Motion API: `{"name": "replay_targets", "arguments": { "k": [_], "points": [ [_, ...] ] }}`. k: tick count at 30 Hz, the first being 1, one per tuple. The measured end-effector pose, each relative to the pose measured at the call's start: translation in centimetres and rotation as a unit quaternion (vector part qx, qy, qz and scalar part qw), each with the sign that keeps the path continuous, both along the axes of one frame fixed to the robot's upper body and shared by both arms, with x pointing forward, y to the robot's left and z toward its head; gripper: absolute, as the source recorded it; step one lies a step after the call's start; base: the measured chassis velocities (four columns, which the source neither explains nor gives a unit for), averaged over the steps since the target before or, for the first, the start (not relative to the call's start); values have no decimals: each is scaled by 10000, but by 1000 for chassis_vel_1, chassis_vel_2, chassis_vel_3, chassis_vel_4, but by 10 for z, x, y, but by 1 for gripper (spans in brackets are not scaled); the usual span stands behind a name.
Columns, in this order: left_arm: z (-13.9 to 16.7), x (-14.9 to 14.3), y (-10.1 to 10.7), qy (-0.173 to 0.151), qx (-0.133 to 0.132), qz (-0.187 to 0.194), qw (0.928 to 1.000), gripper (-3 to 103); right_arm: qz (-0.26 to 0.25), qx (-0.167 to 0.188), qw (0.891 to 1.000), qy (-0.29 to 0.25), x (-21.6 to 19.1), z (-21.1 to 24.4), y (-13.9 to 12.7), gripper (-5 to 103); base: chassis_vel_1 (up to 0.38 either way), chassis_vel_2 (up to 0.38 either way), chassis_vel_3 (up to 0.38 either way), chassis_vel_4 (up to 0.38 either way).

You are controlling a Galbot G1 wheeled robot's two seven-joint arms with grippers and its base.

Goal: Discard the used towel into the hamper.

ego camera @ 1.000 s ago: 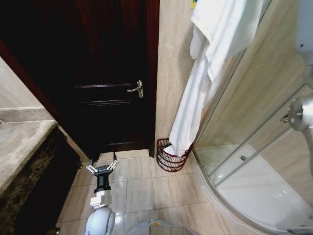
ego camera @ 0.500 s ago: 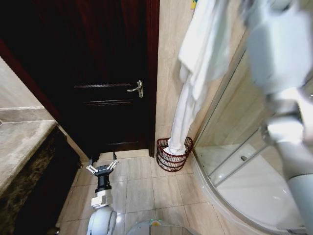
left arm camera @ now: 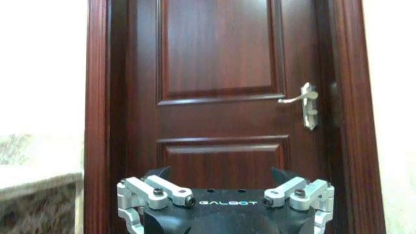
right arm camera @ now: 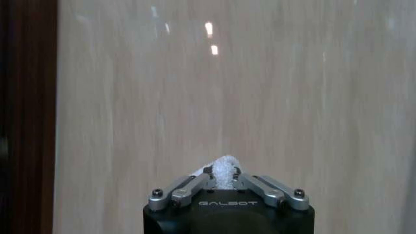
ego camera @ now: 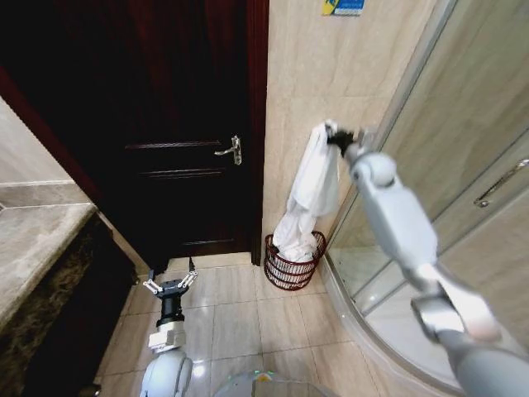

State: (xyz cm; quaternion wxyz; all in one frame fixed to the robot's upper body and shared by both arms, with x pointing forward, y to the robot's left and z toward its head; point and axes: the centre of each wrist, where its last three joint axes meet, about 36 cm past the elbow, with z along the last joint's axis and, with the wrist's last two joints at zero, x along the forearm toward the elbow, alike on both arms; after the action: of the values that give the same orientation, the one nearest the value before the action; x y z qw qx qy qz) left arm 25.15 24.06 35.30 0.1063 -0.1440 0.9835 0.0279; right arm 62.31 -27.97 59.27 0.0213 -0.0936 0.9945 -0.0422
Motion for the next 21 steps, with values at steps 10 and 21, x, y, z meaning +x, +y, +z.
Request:
{"name": "replay_targets", "arguments": {
  "k": [10, 21],
  "points": [
    [-9, 17, -15, 91, -384, 101, 9992, 100, -264, 543, 9954, 747, -45, -100, -19, 5, 0, 0, 0, 0],
    [-30, 9, -21, 323, -458, 56, 9984, 100, -232, 798, 9952, 525, -120, -98, -19, 5, 0, 0, 0, 0]
  ]
}}
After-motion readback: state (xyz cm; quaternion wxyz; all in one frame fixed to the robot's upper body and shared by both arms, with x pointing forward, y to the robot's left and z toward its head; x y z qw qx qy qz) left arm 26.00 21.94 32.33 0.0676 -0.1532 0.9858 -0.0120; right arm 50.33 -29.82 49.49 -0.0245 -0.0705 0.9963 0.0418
